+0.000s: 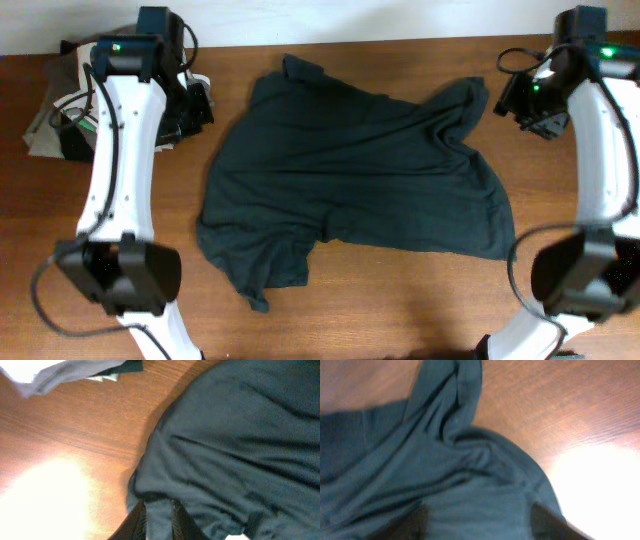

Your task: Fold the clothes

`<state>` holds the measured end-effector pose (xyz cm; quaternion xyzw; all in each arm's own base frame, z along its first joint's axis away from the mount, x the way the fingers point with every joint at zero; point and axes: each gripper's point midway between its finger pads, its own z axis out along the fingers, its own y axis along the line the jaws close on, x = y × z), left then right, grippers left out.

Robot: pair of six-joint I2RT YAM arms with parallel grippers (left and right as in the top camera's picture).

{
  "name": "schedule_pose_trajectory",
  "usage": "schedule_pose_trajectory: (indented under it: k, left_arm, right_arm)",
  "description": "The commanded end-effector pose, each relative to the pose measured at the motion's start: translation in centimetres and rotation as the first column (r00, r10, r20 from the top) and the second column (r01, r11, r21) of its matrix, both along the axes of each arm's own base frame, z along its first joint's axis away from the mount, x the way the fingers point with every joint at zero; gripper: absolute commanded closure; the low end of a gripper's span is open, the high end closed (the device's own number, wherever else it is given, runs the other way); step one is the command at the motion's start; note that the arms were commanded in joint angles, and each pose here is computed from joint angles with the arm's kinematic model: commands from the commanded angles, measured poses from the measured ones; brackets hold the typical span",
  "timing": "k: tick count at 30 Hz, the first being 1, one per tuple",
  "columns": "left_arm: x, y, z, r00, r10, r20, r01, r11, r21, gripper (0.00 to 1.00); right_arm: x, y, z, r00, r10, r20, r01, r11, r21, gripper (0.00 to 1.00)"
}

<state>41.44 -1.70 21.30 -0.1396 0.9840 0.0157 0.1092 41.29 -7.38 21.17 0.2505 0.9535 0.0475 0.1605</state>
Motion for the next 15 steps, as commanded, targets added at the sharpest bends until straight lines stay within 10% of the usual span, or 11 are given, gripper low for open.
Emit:
schedule_pose_trajectory:
  k: [1,5,9,15]
  left_arm:
    - [-5.3,-0.6,7.9,0.99,-0.021,0.142,0.007,0.995,0.101,0.01]
    - [-9.6,-5.3,7.1,0.996,-0.079,0.041,0.084,0.986,-0.145,0.01]
    - [-17.0,-5.1,0.7,0.984,-0.044,-0.173,0.039,0.999,-0.036,0.01]
    - [-24.4,-8.6,-9.1,0.975,-0.123,-0.184,0.07,0.96,-0.271,0.01]
  right_arm:
    - [-4.1,0.5,5.2,0.999,-0.008,0.046,0.008,1.0,-0.02,0.01]
    - [-8.8,1.5,5.8,0.999,-0.021,-0.025,0.021,1.0,-0.001,0.01]
    - [-13.5,2.6,3.9,0.999,-0.035,0.015,0.035,0.999,-0.004,0.01]
    - [-17.3,4.7,-6.4,0.992,-0.045,-0.118,0.057,0.993,0.103,0.01]
